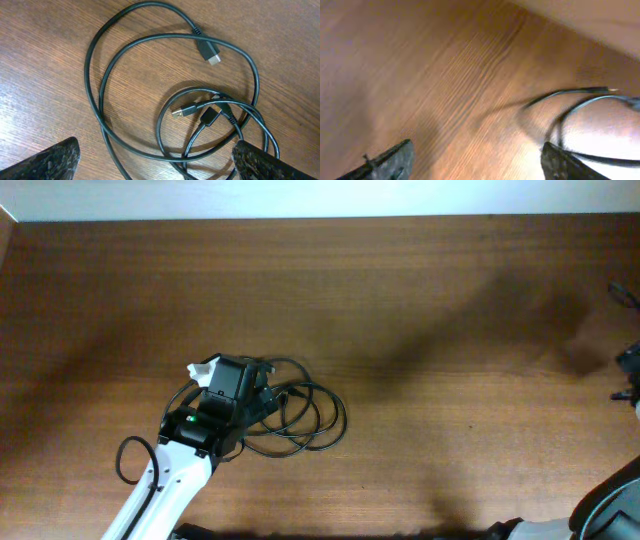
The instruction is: Untangle cables
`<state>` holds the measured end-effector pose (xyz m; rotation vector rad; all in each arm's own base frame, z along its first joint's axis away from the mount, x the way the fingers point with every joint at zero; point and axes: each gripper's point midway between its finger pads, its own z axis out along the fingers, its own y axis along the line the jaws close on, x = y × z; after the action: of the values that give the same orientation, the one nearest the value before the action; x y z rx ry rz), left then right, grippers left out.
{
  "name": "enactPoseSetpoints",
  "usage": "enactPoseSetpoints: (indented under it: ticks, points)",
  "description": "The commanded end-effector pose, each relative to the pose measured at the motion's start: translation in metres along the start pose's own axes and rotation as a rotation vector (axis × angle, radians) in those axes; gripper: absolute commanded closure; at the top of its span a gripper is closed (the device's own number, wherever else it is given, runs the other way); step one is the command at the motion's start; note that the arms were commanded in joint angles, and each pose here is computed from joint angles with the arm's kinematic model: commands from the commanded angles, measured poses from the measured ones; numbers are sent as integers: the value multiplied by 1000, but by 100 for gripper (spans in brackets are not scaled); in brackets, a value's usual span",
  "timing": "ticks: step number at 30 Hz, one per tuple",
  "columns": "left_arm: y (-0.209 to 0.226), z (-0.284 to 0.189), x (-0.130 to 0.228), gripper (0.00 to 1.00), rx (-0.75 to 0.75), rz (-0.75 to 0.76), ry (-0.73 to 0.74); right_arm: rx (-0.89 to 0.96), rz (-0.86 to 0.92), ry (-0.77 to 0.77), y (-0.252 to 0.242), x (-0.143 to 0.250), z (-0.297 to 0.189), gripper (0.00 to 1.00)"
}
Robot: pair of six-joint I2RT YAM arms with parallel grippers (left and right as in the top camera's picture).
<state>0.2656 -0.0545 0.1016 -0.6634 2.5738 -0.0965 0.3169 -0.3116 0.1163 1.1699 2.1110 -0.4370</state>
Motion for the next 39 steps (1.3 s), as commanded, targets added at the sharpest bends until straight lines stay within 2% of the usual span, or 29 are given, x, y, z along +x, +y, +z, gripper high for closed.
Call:
enactPoseSetpoints:
  ticks: [1,3,6,8,9,10,13,16,18,23,24,25,26,27,28,29,31,33,35,36,39]
  points:
    - [-1,-1,-3,1,2,-9,-5,-350,10,132,56,22,-29,2]
    - [-1,-1,-3,1,2,-9,-5,-415,9,95,62,9,-64,2]
    - [-1,-1,-3,1,2,-9,-5,-514,-5,-277,56,-60,-196,2]
    - [-1,-1,-3,1,2,-9,-5,-622,17,-334,68,-51,-260,2]
    - [-1,-1,-3,1,2,-9,-5,-623,14,-386,63,-47,-287,1]
    - [-1,-1,-3,1,2,-9,-5,-566,44,-413,50,-49,-291,2]
    - [-1,-1,-3,1,2,-9,-5,-85,123,-358,-22,-41,-241,2]
    - [-1,-1,-3,1,2,-9,-5,230,68,-117,-51,-15,-138,1]
    - [-1,-1,-3,1,2,-9,-5,328,94,-7,-75,-1,-65,4]
    - [-1,-1,-3,1,2,-9,-5,397,116,87,-97,35,32,22]
    - [-1,-1,-3,1,2,-9,-5,400,118,88,-98,40,47,28]
    - [-1,-1,-3,1,2,-9,-5,382,97,74,-95,38,56,33]
    - [-1,-1,-3,1,2,-9,-5,265,87,39,-75,26,64,63]
    - [-1,-1,-3,1,2,-9,-5,199,95,24,-63,21,65,87]
    - [-1,-1,-3,1,2,-9,-5,114,97,33,-48,21,68,96]
    - [-1,-1,-3,1,2,-9,-5,52,85,51,-35,24,68,96]
    - [-1,-1,-3,1,2,-9,-5,-201,45,103,22,33,57,96]
    - [-1,-1,-3,1,2,-9,-5,-257,-1,138,50,41,41,96]
    - [-1,-1,-3,1,2,-9,-5,-291,-31,114,67,33,15,96]
    - [-1,-1,-3,1,2,-9,-5,-289,-33,101,66,26,-2,96]
    - [-1,-1,-3,1,2,-9,-5,-27,-1,107,-1,21,-21,96]
